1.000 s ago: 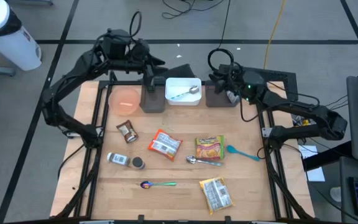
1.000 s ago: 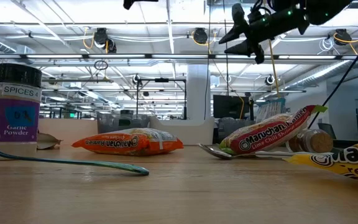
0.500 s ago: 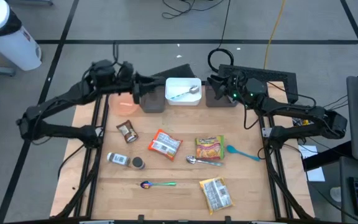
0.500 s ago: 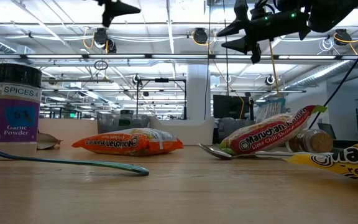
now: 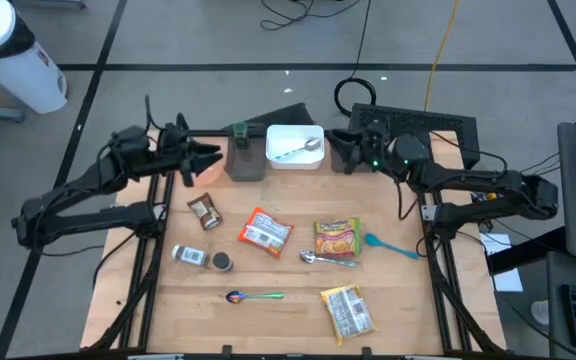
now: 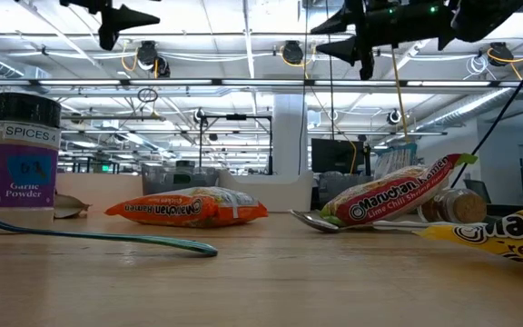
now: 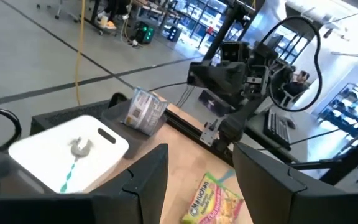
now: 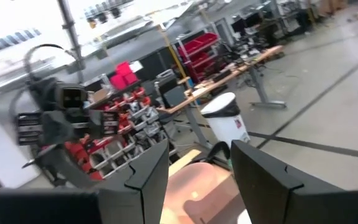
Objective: Pick & Place Food Item
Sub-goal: Put the orange seasoning pack into the left black bin
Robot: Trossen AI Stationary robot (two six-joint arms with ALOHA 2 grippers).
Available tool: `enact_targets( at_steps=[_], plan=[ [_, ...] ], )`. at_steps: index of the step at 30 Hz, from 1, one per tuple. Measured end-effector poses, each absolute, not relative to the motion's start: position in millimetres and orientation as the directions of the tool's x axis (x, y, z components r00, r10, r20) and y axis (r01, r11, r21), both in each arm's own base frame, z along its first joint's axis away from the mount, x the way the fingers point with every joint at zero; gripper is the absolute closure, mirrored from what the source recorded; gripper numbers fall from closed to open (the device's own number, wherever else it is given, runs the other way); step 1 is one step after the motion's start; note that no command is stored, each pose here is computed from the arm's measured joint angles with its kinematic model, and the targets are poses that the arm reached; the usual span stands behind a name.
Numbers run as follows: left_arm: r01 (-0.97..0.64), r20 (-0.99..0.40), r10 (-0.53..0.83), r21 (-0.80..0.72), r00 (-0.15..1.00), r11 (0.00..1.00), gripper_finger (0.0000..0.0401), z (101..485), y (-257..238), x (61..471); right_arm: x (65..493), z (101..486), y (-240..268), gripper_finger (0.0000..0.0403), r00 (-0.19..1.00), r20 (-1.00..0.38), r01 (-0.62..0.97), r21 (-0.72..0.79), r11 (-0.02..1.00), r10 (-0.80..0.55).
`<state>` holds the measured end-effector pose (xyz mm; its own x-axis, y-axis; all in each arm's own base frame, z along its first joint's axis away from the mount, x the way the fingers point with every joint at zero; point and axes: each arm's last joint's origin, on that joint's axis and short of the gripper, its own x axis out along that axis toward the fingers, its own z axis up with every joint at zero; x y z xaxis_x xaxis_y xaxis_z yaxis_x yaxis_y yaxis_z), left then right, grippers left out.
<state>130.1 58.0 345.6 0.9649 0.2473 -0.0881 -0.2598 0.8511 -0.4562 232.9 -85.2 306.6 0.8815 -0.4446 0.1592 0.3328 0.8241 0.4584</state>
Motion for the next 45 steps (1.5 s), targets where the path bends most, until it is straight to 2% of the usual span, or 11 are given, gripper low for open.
enact_targets(
  at_steps=[12, 22, 29, 35, 40, 45],
  plan=[
    [-0.241, -0.161, 0.187, -0.452, 0.969, 0.859, 0.0215, 333, 60, 144, 258, 298, -55, 0.0238, 0.898, 0.171, 0.299, 0.441, 0.846, -0.406],
    [-0.311, -0.393, 0.135, -0.429, 0.910, 0.848, 0.0215, 306, 63, 154, 293, 311, -42, 0.0238, 0.924, 0.167, 0.269, 0.355, 0.895, -0.344],
    [-0.417, -0.558, 0.100, -0.478, 0.824, 0.773, 0.0215, 290, 59, 145, 313, 323, -44, 0.0238, 0.937, 0.070, 0.311, 0.272, 0.911, -0.341],
    [-0.490, -0.595, 0.137, -0.487, 0.792, 0.723, 0.0215, 291, 52, 126, 315, 335, -47, 0.0239, 0.944, 0.027, 0.315, 0.227, 0.922, -0.329],
    [-0.595, -0.636, 0.202, -0.496, 0.745, 0.633, 0.0215, 290, 44, 102, 314, 335, -52, 0.0239, 0.939, 0.028, 0.327, 0.238, 0.914, -0.343],
    [-0.642, -0.670, 0.186, -0.536, 0.718, 0.548, 0.0215, 287, 36, 87, 315, 334, -54, 0.0239, 0.940, 0.021, 0.326, 0.250, 0.912, -0.341]
  ],
)
